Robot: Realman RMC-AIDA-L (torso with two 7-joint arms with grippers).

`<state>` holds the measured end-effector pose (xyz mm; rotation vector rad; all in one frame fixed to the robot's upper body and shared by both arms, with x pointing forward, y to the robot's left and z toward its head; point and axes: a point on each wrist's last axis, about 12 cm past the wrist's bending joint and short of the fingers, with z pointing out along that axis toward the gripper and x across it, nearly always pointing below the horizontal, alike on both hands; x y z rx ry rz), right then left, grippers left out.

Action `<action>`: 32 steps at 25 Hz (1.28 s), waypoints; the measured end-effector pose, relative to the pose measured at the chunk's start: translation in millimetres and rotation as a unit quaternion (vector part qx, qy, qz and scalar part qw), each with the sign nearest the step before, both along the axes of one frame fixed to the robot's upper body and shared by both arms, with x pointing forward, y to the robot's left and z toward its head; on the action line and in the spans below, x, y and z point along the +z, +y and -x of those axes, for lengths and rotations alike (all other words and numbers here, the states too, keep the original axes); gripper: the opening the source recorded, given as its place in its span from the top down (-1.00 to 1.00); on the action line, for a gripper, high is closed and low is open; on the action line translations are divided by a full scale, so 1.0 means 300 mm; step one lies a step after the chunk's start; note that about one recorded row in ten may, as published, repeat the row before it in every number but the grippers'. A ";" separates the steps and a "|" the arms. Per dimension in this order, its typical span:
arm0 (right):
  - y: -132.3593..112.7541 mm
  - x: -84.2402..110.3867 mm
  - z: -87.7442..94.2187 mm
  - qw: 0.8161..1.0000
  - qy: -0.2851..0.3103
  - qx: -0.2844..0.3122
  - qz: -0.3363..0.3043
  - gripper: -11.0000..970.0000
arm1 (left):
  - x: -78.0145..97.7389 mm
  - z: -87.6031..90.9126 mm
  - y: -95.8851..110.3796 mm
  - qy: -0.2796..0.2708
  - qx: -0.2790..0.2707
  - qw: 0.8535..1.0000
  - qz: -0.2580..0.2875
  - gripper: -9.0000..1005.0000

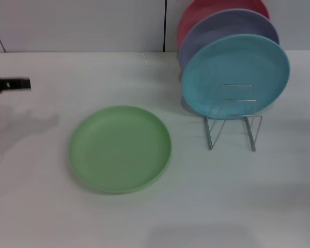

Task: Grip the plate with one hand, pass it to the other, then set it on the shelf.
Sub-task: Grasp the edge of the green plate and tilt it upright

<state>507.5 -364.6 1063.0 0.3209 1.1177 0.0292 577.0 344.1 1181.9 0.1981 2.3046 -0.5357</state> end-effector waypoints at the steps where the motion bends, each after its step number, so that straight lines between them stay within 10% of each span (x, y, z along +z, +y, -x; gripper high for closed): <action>1: 0.001 0.001 -0.002 1.000 -0.001 0.000 0.000 -0.52 | 0.008 -0.004 -0.014 0.013 0.001 1.000 -0.021 -0.55; 17: 0.009 0.033 -0.047 1.000 -0.013 0.007 0.009 -0.52 | -0.011 -0.068 -0.304 0.125 -0.012 0.986 -0.110 -0.51; 32: -0.017 0.050 -0.064 1.000 -0.025 -0.010 -0.012 -0.52 | -0.124 -0.075 -0.335 0.197 0.024 0.975 -0.097 -0.47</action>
